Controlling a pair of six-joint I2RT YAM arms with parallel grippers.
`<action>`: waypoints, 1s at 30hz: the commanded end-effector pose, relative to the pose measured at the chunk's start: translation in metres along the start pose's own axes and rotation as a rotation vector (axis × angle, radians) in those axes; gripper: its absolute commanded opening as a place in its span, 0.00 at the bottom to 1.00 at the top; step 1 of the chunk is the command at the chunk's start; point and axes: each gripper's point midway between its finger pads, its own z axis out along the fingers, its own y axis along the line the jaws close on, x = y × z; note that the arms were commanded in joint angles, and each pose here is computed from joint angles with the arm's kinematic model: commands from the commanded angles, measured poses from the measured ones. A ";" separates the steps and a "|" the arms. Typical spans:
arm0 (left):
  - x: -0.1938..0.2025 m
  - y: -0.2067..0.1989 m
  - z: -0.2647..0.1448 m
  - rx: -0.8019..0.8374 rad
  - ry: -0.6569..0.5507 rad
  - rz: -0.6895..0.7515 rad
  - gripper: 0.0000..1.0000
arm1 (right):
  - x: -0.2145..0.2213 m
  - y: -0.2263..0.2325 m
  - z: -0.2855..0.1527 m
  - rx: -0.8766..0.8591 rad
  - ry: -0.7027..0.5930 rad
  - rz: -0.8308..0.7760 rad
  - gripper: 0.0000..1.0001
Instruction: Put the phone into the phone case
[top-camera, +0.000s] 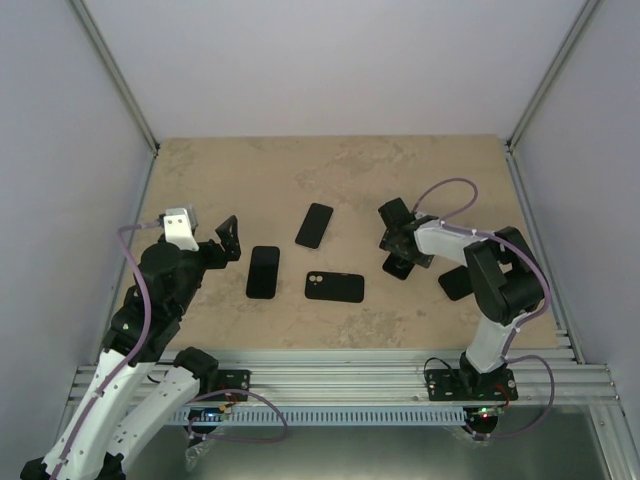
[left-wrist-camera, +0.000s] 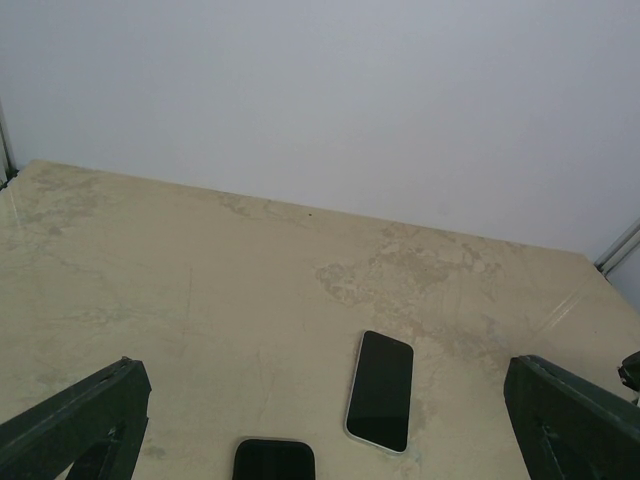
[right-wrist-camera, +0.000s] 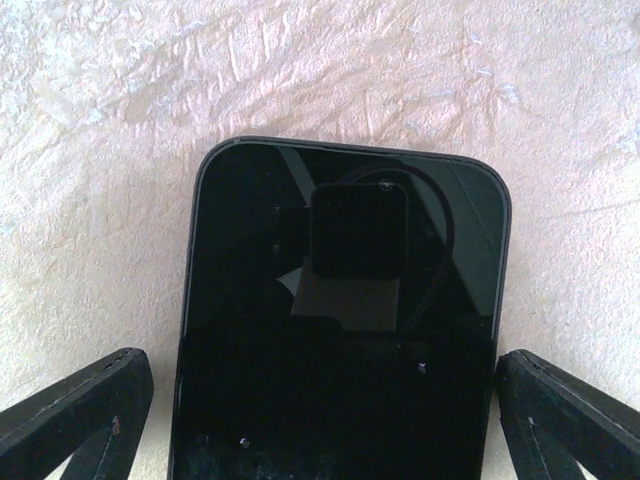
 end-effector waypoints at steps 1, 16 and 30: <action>-0.003 -0.002 0.001 0.014 -0.018 -0.006 1.00 | 0.059 -0.033 0.015 0.091 0.194 -0.089 0.93; 0.007 -0.031 0.011 0.142 0.089 -0.081 0.99 | 0.063 -0.027 0.000 0.047 0.142 -0.154 0.73; 0.066 -0.078 0.026 0.401 0.321 -0.280 0.99 | 0.040 0.014 -0.067 -0.172 -0.049 -0.334 0.51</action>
